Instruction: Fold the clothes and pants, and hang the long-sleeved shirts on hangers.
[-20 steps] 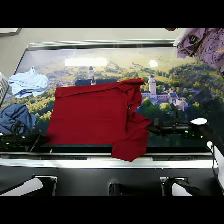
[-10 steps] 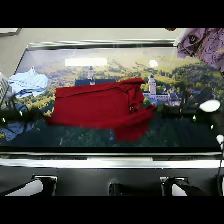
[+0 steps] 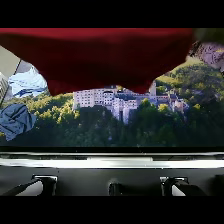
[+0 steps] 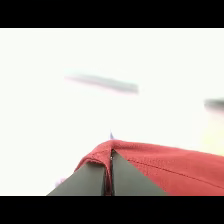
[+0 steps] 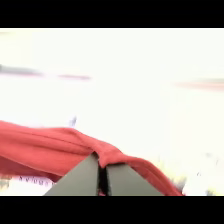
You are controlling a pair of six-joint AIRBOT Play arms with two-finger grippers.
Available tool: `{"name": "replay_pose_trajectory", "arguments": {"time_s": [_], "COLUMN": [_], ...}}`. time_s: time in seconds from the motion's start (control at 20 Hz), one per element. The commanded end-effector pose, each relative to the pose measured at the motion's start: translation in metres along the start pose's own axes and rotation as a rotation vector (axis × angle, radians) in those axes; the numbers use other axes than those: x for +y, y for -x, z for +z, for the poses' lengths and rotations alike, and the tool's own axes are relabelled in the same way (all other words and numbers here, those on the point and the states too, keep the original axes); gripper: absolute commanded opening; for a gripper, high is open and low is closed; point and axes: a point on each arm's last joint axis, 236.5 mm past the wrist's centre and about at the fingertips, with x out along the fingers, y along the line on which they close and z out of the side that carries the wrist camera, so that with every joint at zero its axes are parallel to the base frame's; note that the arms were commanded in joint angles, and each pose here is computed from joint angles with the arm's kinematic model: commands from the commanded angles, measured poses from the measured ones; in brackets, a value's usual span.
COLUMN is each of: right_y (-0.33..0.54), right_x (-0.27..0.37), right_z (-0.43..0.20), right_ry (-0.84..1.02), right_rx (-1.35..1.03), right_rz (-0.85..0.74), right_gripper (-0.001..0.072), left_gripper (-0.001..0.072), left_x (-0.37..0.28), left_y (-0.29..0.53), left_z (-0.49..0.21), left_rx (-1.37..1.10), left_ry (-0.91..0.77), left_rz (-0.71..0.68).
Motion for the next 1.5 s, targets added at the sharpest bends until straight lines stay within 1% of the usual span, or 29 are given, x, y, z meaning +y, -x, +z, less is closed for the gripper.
{"name": "replay_pose_trajectory", "arguments": {"time_s": [0.0,0.15,0.25,0.35,0.45,0.55,0.7,0.9,1.0,1.1,1.2,1.35,1.45], "right_y": [0.111,0.189,0.218,0.223,0.206,0.17,0.092,-0.015,-0.068,-0.121,-0.168,-0.216,-0.231], "right_x": [0.04,0.06,0.062,0.062,0.054,0.036,-0.004,-0.058,-0.082,-0.11,-0.135,-0.161,-0.172], "right_z": [0.069,0.078,0.075,0.068,0.057,0.035,-0.032,-0.142,-0.201,-0.257,-0.306,-0.352,-0.359], "right_ry": [0.104,0.06,0.017,-0.027,-0.093,-0.172,-0.318,-0.436,-0.498,-0.549,-0.594,-0.635,-0.636], "right_rx": [-0.186,-0.283,-0.308,-0.292,-0.231,-0.106,0.216,0.636,0.786,0.855,0.866,0.823,0.778], "right_rz": [-0.074,-0.134,-0.174,-0.181,-0.182,-0.194,-0.238,-0.272,-0.265,-0.283,-0.297,-0.315,-0.328], "right_gripper": [0.0024,0.0024,0.0024,0.0024,0.0024,0.0024,0.0024,0.0025,0.0025,0.0025,0.0025,0.0025,0.0025], "left_gripper": [0.0012,0.0012,0.0012,0.0012,0.0011,0.0011,0.0012,0.0012,0.0012,0.0012,0.0012,0.0012,0.0012], "left_x": [-0.02,-0.03,-0.033,-0.032,-0.024,-0.01,0.014,0.05,0.067,0.083,0.098,0.11,0.114], "left_y": [0.101,0.171,0.197,0.198,0.184,0.152,0.077,-0.034,-0.089,-0.144,-0.192,-0.244,-0.265], "left_z": [0.059,0.057,0.044,0.023,0.005,-0.014,-0.071,-0.192,-0.254,-0.302,-0.334,-0.351,-0.344], "left_rx": [-0.212,-0.291,-0.278,-0.195,-0.111,-0.024,0.201,0.578,0.718,0.755,0.742,0.721,0.691], "left_ry": [-0.08,-0.089,-0.04,-0.03,-0.016,0.008,0.031,0.081,0.104,0.123,0.131,0.131,0.126], "left_rz": [0.108,0.171,0.195,0.204,0.216,0.217,0.187,0.169,0.166,0.172,0.18,0.174,0.169]}}
